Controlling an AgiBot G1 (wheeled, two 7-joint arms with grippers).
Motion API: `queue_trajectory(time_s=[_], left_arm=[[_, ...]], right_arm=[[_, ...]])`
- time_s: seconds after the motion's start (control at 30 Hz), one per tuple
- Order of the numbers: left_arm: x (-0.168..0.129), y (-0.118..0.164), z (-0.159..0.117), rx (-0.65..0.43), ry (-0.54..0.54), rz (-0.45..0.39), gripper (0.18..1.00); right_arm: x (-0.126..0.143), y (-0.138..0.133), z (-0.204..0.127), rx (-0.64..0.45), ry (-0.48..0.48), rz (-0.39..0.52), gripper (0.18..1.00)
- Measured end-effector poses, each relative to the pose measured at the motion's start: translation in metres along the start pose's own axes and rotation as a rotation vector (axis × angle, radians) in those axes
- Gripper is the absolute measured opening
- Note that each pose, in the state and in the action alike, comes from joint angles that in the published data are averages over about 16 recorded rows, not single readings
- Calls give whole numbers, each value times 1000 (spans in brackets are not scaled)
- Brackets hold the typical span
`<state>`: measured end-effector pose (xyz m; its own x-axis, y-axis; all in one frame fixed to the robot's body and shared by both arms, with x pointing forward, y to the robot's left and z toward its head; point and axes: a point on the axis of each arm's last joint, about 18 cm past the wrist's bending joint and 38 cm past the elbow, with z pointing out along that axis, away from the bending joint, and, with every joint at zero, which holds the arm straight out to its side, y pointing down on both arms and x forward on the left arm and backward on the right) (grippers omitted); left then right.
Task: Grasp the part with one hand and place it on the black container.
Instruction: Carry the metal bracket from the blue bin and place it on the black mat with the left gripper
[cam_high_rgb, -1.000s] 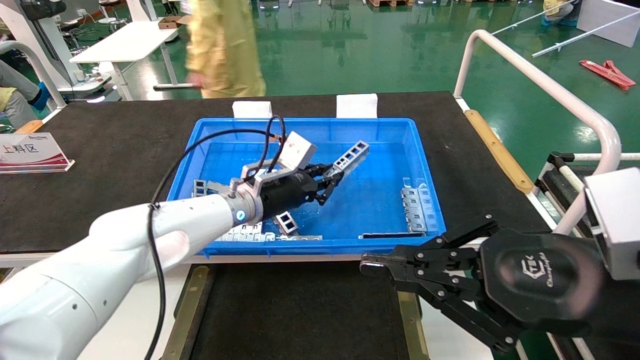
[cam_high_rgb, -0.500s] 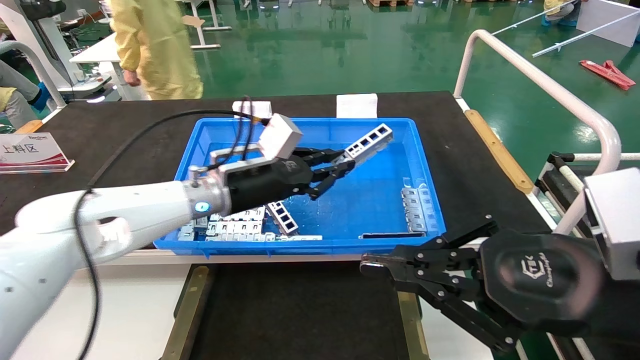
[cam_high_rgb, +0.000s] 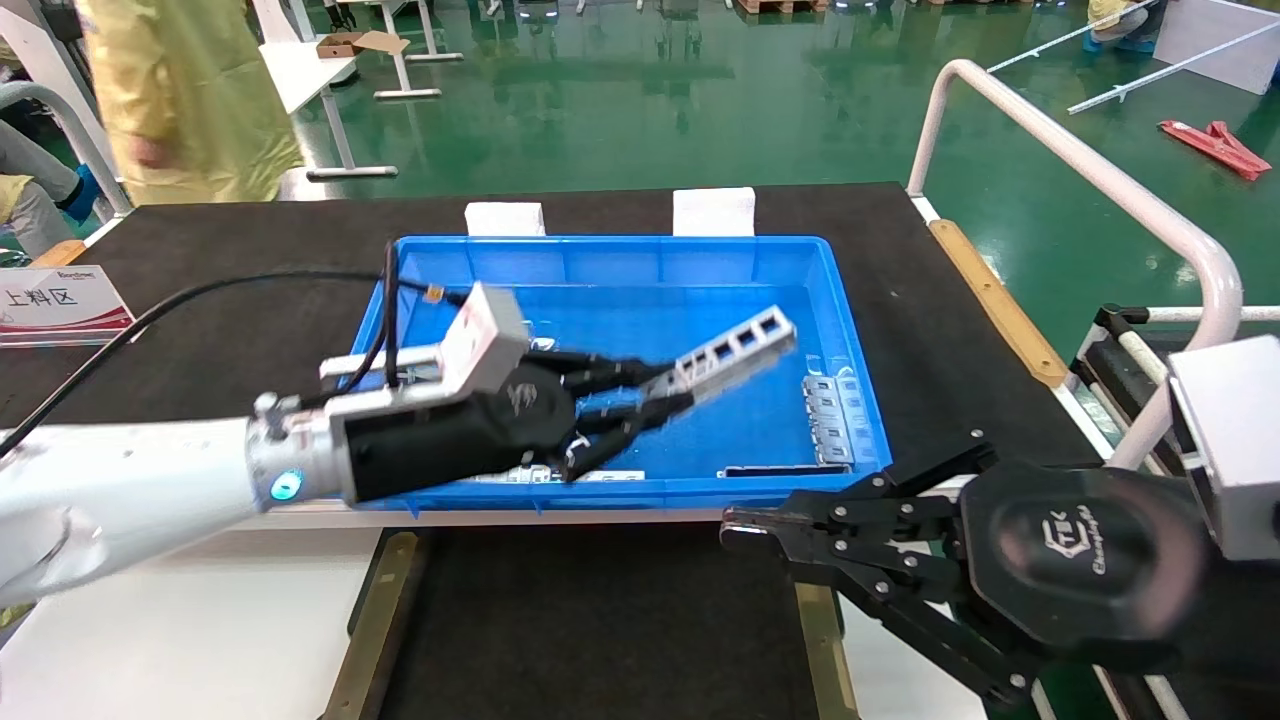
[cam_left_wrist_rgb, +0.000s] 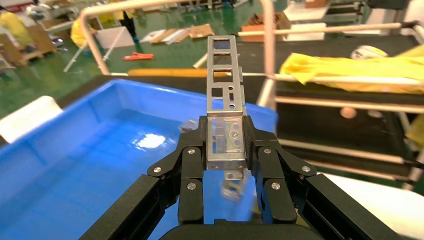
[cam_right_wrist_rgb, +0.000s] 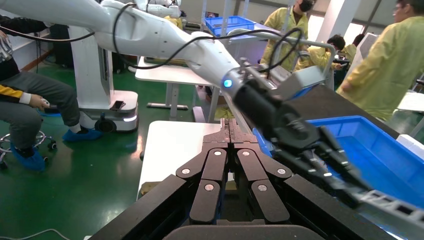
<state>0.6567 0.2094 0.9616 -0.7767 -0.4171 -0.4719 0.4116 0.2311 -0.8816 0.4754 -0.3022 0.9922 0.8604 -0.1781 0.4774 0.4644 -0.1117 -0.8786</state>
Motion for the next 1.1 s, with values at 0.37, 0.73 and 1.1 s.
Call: queue_trajectory(time_s=[0.37, 0.73, 1.1], left_arm=[[62, 22, -33, -70, 32, -79, 322], [113, 81, -50, -165, -7, -236, 322], [152, 149, -39, -233, -136, -440, 322]], right_arm=[[0, 0, 0, 0, 0, 0, 191], [0, 0, 0, 0, 0, 0, 191], [0, 0, 0, 0, 0, 0, 191]])
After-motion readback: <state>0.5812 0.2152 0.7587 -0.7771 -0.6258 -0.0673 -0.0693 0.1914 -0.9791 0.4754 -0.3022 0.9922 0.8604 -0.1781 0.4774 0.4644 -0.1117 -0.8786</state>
